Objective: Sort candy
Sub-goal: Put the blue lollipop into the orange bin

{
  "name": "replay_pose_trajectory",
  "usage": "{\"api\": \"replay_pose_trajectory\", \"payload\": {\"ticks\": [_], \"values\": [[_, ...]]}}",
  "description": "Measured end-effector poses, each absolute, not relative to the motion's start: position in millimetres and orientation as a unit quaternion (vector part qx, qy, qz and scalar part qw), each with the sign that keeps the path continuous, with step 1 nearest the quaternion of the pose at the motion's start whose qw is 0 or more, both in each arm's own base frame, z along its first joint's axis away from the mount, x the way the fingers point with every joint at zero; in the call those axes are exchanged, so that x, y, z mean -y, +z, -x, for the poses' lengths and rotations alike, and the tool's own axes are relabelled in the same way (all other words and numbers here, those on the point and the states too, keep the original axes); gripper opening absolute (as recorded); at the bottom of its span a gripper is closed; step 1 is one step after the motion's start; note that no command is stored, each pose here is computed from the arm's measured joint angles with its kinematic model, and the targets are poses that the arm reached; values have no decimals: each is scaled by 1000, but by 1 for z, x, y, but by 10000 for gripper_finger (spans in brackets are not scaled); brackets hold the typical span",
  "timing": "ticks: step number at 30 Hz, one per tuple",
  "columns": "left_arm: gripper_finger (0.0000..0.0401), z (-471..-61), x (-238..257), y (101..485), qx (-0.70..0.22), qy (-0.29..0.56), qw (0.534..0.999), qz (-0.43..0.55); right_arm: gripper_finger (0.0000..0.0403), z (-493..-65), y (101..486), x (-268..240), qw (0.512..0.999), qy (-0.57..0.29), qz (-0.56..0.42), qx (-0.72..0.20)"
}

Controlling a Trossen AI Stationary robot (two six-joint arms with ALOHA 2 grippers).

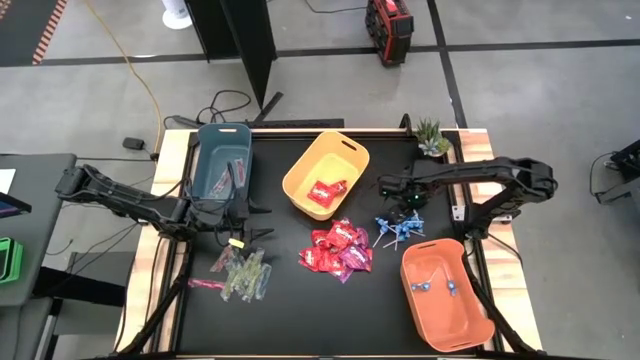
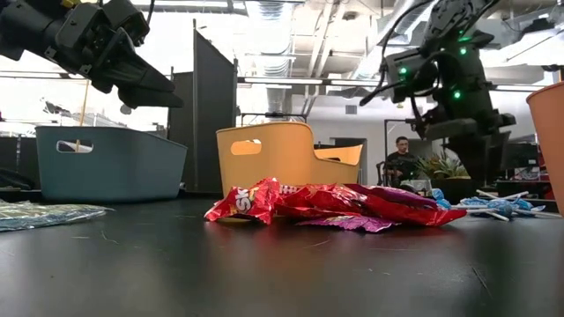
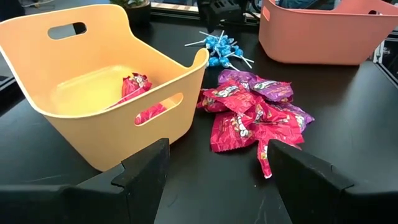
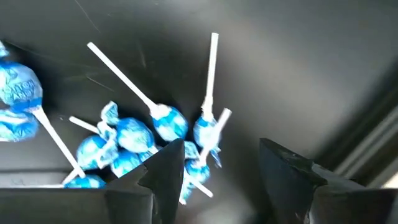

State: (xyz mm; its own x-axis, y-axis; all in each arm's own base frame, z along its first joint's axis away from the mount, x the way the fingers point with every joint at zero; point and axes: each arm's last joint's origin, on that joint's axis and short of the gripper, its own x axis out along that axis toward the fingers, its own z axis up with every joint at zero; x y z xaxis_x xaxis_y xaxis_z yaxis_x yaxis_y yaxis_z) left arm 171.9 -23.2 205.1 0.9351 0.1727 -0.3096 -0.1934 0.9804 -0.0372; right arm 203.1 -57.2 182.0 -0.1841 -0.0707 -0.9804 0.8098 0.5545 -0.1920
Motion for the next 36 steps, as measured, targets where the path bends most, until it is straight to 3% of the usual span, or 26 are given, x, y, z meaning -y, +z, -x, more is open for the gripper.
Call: {"api": "replay_pose_trajectory", "payload": {"ticks": [10,27,36], "values": [[267,-172,23,205,-153,93,983,35,182,-195,163,62,570,-393,-298,-656],[267,-172,23,205,-153,93,983,34,11,-198,157,66,592,-389,-304,-637],[267,-172,23,205,-153,93,983,34,2,-204,166,59,603,-385,-280,-640]]}}
